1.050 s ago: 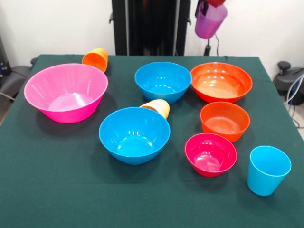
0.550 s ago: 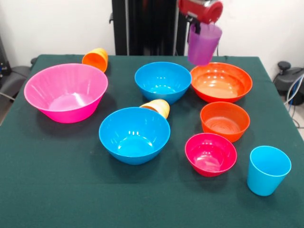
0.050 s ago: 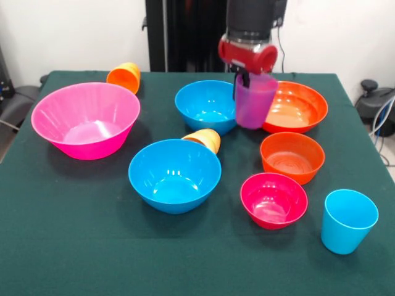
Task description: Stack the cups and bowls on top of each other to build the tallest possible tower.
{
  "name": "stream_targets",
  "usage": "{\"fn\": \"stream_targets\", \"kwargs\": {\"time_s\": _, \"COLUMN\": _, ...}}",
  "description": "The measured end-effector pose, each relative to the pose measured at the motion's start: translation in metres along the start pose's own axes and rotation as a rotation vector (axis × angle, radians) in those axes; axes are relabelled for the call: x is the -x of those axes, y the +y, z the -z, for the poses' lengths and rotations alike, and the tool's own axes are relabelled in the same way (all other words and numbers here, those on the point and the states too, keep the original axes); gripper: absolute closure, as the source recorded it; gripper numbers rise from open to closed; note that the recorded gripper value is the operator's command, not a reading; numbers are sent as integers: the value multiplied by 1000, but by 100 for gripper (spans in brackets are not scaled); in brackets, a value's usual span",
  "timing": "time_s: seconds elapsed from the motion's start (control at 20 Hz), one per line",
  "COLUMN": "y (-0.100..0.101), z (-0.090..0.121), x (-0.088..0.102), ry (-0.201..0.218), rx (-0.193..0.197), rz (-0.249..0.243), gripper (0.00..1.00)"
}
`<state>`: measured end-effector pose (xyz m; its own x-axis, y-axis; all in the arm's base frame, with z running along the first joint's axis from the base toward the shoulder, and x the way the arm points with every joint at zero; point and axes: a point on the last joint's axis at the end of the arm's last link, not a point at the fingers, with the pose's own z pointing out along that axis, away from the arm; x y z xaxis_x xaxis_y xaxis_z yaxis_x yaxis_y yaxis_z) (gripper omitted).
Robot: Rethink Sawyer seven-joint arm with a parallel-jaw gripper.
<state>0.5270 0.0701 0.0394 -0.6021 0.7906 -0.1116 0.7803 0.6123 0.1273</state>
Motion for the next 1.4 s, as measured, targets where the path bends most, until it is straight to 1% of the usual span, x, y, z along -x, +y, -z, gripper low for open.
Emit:
{"fn": "stream_targets", "kwargs": {"time_s": 0.1, "y": 1, "z": -15, "x": -2, "ry": 39, "rx": 9, "rz": -5, "gripper": 100}}
{"fn": "stream_targets", "kwargs": {"time_s": 0.15, "y": 1, "z": -19, "x": -4, "ry": 50, "rx": 10, "rz": -8, "gripper": 100}}
{"fn": "stream_targets", "kwargs": {"time_s": 0.25, "y": 2, "z": -30, "x": -14, "ry": 91, "rx": 14, "rz": -12, "gripper": 100}}
{"fn": "stream_targets", "kwargs": {"time_s": 0.35, "y": 5, "z": -32, "x": -19, "ry": 103, "rx": 18, "rz": -10, "gripper": 100}}
{"fn": "stream_targets", "kwargs": {"time_s": 0.4, "y": 8, "z": -35, "x": -27, "ry": 117, "rx": 22, "rz": -2, "gripper": 100}}
{"fn": "stream_targets", "kwargs": {"time_s": 0.45, "y": 9, "z": -35, "x": -29, "ry": 120, "rx": 23, "rz": 1, "gripper": 100}}
{"fn": "stream_targets", "kwargs": {"time_s": 0.6, "y": 18, "z": -37, "x": -44, "ry": 136, "rx": 29, "rz": 17, "gripper": 100}}
{"fn": "stream_targets", "kwargs": {"time_s": 0.9, "y": 31, "z": -36, "x": -62, "ry": 147, "rx": 30, "rz": 23, "gripper": 100}}
{"fn": "stream_targets", "kwargs": {"time_s": 0.95, "y": 34, "z": -36, "x": -67, "ry": 150, "rx": 28, "rz": 23, "gripper": 100}}
{"fn": "stream_targets", "kwargs": {"time_s": 1.1, "y": 34, "z": -35, "x": -72, "ry": 154, "rx": 25, "rz": 24, "gripper": 100}}
{"fn": "stream_targets", "kwargs": {"time_s": 1.4, "y": 32, "z": -38, "x": -73, "ry": 158, "rx": 20, "rz": 22, "gripper": 100}}
